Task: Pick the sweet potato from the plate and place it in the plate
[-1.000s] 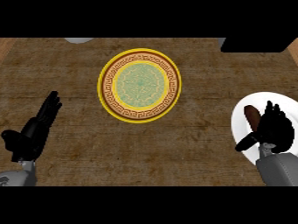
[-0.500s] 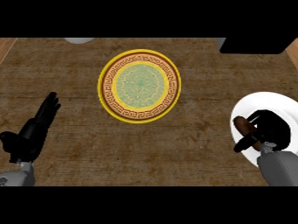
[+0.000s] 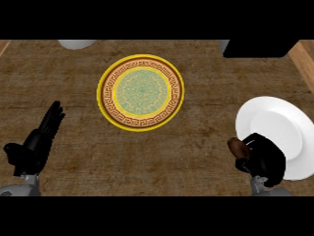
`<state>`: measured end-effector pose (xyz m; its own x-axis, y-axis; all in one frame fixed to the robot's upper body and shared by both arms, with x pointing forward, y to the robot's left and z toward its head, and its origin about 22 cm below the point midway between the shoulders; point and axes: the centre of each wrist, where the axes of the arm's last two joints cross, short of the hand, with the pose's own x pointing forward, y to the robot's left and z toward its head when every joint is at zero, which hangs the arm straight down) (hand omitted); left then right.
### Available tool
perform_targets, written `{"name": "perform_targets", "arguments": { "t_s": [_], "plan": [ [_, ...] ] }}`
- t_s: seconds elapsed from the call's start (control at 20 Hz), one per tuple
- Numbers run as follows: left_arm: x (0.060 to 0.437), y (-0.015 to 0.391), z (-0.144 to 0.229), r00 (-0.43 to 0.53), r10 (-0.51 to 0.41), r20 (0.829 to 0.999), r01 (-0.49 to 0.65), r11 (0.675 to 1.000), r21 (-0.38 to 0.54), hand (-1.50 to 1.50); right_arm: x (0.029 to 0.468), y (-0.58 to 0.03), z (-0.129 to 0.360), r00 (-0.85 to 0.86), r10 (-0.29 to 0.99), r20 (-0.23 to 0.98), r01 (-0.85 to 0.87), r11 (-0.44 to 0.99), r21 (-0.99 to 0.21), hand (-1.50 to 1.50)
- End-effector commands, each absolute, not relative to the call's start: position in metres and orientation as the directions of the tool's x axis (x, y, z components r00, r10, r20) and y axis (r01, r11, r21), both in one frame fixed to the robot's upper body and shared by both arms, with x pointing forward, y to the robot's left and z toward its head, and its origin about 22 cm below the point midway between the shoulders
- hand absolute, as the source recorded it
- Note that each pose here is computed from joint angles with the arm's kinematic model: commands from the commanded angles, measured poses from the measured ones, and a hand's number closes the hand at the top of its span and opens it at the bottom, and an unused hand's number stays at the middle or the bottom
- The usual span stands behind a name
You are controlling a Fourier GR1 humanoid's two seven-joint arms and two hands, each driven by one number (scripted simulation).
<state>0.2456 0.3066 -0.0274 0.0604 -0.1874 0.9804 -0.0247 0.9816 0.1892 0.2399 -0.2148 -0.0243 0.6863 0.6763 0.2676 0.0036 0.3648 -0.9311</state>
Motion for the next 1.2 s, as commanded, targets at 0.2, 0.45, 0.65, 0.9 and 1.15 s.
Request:
{"name": "perform_targets", "arguments": {
  "t_s": [0.2, 0.45, 0.65, 0.9, 1.15],
  "plan": [
    [0.249, 0.316, -0.020, 0.059, -0.178, 0.982, -0.036, 0.983, 0.181, 0.00, 0.161, -0.122, 0.009, 0.650, 0.653, 0.390, 0.195, 0.353, -0.915, 1.50],
    [0.252, 0.306, -0.025, 0.052, -0.194, 0.980, -0.025, 0.980, 0.195, 0.00, 0.121, -0.081, 0.045, 0.586, 0.689, 0.427, 0.273, 0.328, -0.904, 1.50],
    [0.257, 0.300, -0.026, 0.054, -0.184, 0.981, -0.025, 0.982, 0.186, 0.00, 0.103, -0.075, 0.076, 0.550, 0.719, 0.425, 0.343, 0.269, -0.900, 1.50],
    [0.248, 0.301, -0.030, 0.062, -0.176, 0.982, -0.022, 0.984, 0.178, 0.00, 0.115, -0.069, 0.091, 0.469, 0.777, 0.421, 0.485, 0.172, -0.858, 1.50],
    [0.246, 0.295, -0.024, 0.044, -0.195, 0.980, 0.010, 0.981, 0.195, 0.00, 0.132, -0.064, 0.107, 0.415, 0.813, 0.408, 0.510, 0.163, -0.844, 1.50]
  ]
}}
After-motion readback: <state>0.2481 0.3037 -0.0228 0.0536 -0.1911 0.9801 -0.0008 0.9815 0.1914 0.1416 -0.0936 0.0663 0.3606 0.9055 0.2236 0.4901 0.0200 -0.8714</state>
